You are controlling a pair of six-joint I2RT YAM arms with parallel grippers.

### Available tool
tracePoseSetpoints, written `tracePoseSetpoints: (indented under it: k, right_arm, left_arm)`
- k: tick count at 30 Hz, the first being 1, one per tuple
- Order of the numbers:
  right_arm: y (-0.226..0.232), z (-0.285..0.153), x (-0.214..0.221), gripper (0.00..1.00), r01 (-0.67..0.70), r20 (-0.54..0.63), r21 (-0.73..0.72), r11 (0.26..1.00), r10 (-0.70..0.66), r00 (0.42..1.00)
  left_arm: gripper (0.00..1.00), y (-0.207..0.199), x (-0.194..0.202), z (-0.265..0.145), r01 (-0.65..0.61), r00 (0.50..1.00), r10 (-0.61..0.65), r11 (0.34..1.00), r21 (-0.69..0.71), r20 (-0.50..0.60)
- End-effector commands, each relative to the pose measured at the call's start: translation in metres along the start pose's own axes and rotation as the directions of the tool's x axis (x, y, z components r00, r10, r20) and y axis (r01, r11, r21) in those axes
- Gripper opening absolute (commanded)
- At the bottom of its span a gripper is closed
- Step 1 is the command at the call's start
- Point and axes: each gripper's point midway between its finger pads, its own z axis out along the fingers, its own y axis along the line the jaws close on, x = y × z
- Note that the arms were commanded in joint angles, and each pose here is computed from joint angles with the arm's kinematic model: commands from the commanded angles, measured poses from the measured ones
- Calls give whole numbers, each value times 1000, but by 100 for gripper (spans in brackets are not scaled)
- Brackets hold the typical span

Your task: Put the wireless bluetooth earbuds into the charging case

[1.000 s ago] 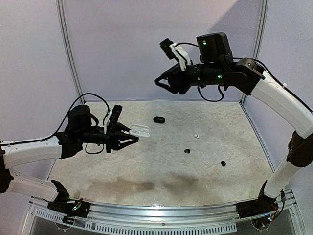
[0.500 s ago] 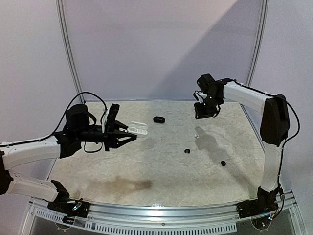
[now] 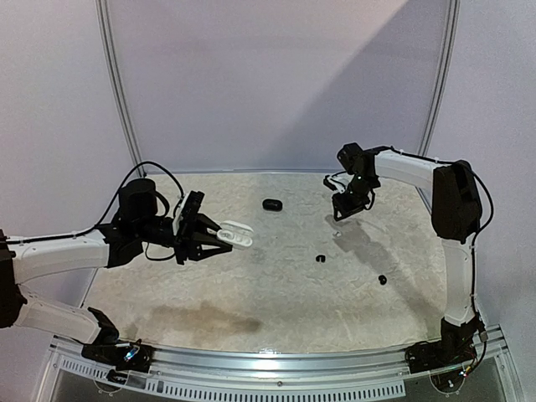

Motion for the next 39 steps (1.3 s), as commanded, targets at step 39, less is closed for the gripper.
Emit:
tracePoseSetpoints:
  k: [39]
  right_arm:
    - [-10,38,21,26,146,-97,-89,985,-155,983]
  left_arm:
    - [0,-10,9,5,-105,994,107,983,149,-6]
